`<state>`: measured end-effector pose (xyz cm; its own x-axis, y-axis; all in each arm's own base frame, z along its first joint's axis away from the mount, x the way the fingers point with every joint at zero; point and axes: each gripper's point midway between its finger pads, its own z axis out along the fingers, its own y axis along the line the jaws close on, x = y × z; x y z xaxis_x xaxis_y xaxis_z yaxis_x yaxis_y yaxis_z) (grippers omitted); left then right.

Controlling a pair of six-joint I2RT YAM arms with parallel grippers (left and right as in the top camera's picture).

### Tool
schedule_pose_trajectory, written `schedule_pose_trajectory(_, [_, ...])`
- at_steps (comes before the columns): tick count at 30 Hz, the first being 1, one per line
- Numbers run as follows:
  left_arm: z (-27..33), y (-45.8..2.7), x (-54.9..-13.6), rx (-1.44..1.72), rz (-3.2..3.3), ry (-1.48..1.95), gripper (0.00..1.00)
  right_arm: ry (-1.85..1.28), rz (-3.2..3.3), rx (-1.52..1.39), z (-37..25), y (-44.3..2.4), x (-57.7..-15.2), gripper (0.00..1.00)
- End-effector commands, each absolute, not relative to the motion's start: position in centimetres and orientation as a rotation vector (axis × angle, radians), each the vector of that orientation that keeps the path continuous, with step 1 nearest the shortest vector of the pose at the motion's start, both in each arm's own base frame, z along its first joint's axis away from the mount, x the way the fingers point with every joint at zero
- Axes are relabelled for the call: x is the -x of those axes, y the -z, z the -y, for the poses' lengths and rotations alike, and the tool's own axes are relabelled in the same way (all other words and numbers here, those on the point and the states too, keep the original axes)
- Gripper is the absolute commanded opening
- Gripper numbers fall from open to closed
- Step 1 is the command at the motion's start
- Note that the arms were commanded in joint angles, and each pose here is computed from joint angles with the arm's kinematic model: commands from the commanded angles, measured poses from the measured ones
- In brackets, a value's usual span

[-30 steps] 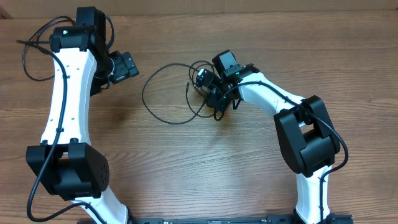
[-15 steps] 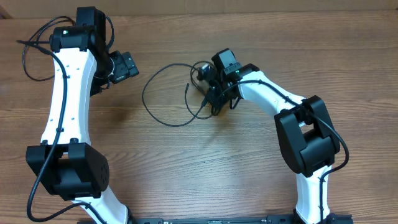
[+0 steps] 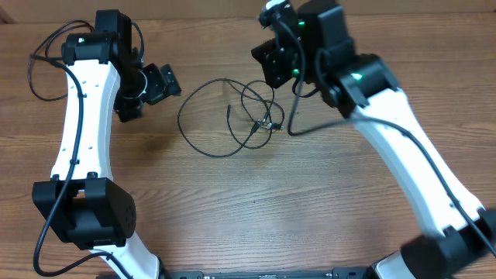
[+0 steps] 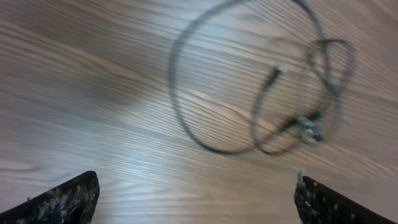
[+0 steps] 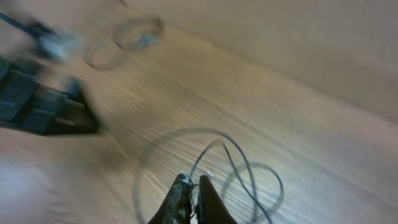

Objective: Untangle cables

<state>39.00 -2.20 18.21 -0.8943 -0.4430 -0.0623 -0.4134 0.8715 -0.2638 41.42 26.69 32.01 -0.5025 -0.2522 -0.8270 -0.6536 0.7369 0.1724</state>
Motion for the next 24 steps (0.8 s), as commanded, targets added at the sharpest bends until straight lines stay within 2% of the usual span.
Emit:
schedule_pose_trajectory(1, [6.2,-19.2,-39.0,0.6,-2.923,0.742,1.0,-0.735,-2.038,0.724,-27.5,-34.5,-39.1,0.04])
schedule_pose_trajectory(5, [6.5,-19.3,-39.1,0.595,-2.916,0.77,1.0,-0.68,-2.086,0.695,-26.5,-33.8,-39.1,0.04])
schedule_pose_trajectory(7, [6.4,-19.3,-39.1,0.598,-2.916,0.761,1.0,-0.618,-2.146,0.665,-25.5,-32.4,-39.5,0.1])
schedule_pose_trajectory(8, [6.3,-19.3,-39.1,0.61,-2.917,0.753,1.0,-0.594,-2.176,0.656,-25.2,-31.6,-39.7,0.2])
schedule_pose_trajectory(9, [6.0,-19.1,-39.1,0.647,-2.918,0.72,1.0,-0.573,-2.202,0.649,-25.0,-31.0,-39.7,0.25])
schedule_pose_trajectory(12, [4.9,-18.4,-39.1,0.751,-2.919,0.593,1.0,-0.532,-2.255,0.579,-24.3,-29.8,-40.4,0.25])
schedule_pose_trajectory(14, [4.8,-17.9,-39.2,0.758,-2.926,0.527,1.0,-0.51,-2.294,0.431,-23.2,-29.6,-41.3,0.31])
schedule_pose_trajectory(15, [5.1,-17.6,-39.3,0.757,-2.933,0.515,1.0,-0.512,-2.303,0.382,-22.7,-29.6,-41.6,0.42])
schedule_pose_trajectory(17, [6.1,-16.9,-39.5,0.727,-2.952,0.514,1.0,-0.518,-2.314,0.315,-21.7,-29.6,-42.2,0.76])
schedule_pose_trajectory(19, [7.7,-15.6,-39.9,0.684,-2.988,0.512,1.0,-0.501,-2.326,0.255,-19.9,-29.5,-42.9,1.0])
schedule_pose_trajectory(21, [9.5,-13.8,-40.2,0.649,-3.033,0.505,1.0,-0.473,-2.353,0.198,-17.7,-29.0,-43.4,1.0])
schedule_pose_trajectory(24, [12.3,-10.2,-40.7,0.558,-3.104,0.484,0.93,-0.421,-2.417,0.091,-13.6,-27.9,-43.7,1.0])
